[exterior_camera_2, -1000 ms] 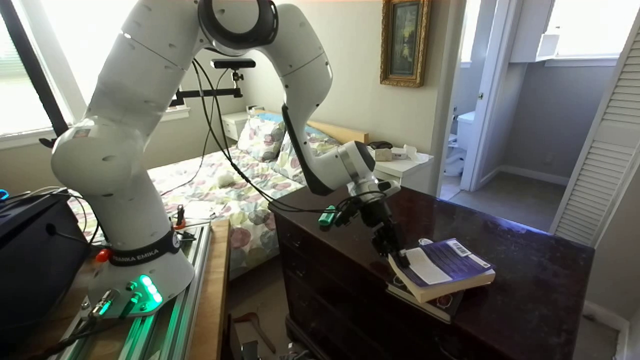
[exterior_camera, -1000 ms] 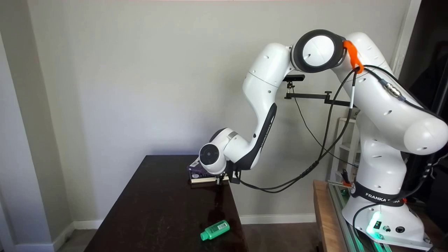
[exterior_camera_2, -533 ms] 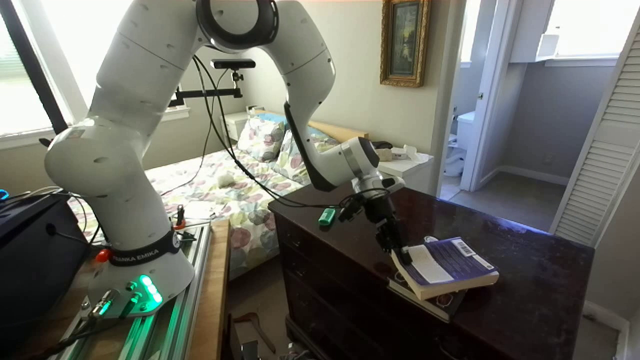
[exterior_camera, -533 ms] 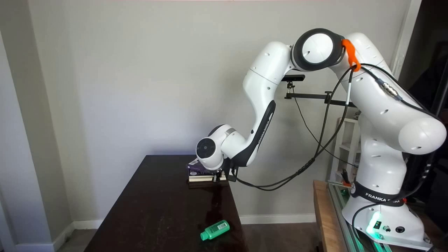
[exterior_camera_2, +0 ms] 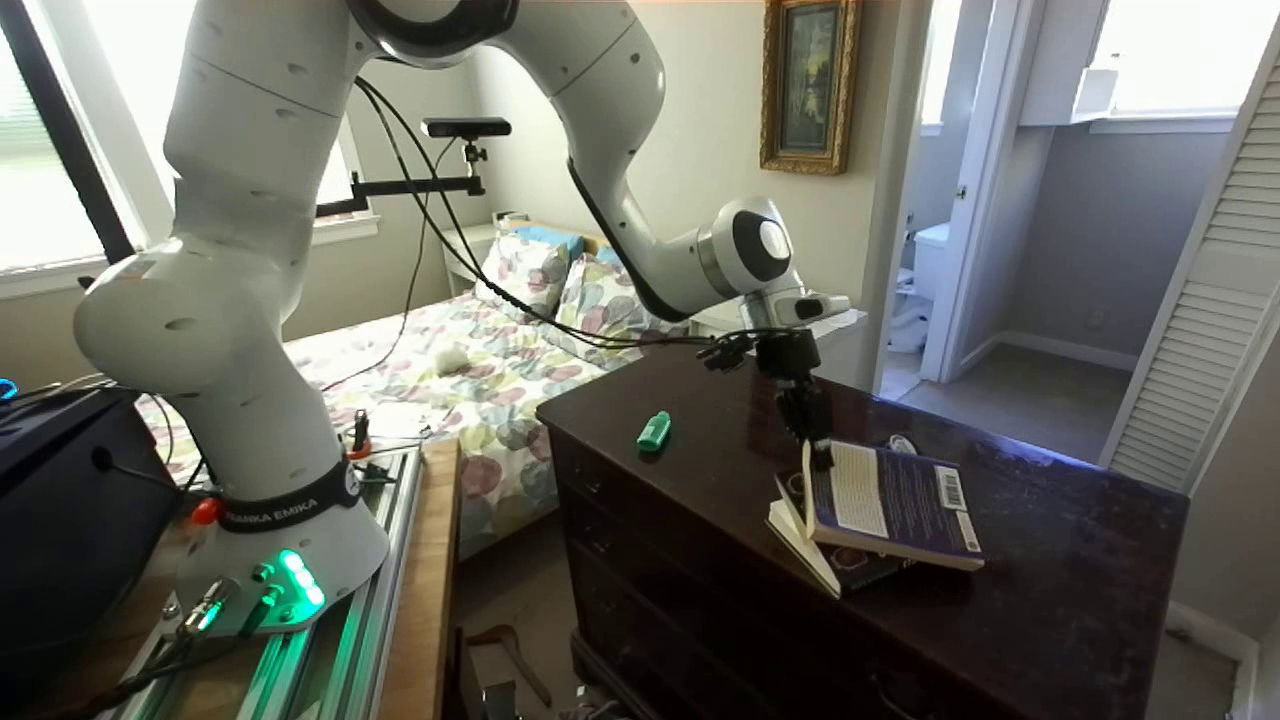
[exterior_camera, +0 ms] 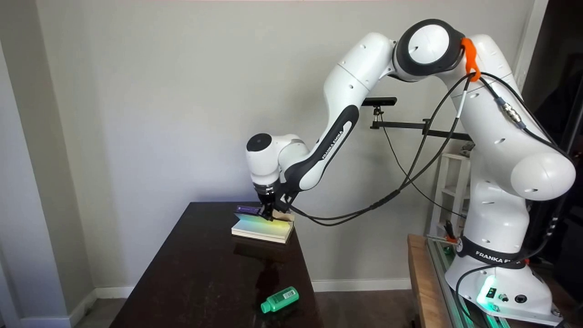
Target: Unstack the two books.
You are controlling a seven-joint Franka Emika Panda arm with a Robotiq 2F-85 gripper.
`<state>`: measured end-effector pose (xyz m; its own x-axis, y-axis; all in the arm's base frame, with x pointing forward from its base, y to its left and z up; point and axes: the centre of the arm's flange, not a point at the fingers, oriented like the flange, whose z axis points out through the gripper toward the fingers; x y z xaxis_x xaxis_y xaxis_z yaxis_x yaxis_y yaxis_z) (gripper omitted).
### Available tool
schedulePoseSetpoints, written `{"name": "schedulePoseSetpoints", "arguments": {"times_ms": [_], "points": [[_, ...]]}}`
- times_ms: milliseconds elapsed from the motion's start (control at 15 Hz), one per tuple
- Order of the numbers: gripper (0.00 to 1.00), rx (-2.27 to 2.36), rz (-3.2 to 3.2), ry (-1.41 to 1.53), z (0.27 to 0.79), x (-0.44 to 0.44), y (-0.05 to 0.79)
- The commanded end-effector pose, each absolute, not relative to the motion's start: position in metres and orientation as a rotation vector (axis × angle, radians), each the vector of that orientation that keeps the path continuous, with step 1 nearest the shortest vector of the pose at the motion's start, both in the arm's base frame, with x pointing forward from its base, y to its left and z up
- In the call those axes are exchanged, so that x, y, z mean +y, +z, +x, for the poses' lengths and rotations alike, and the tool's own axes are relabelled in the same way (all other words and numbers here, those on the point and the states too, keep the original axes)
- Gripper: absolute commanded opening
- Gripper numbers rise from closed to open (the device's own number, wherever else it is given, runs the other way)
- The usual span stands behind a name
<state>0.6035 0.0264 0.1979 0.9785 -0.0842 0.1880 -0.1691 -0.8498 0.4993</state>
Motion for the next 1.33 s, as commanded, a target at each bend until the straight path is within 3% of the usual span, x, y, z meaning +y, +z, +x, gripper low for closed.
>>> {"name": "schedulePoseSetpoints", "arguments": {"times_ms": [0, 333, 533, 1267], "points": [[0.16, -0.272, 2.739, 0.267, 0.61, 0.037, 0.217], [0.2, -0.319, 2.804, 0.282, 0.614, 0.044, 0.21], [0.04, -0.331, 2.823, 0.269, 0.612, 0.045, 0.203], [0.07, -0.427, 3.264, 0.461, 0.62, 0.085, 0.306]]}}
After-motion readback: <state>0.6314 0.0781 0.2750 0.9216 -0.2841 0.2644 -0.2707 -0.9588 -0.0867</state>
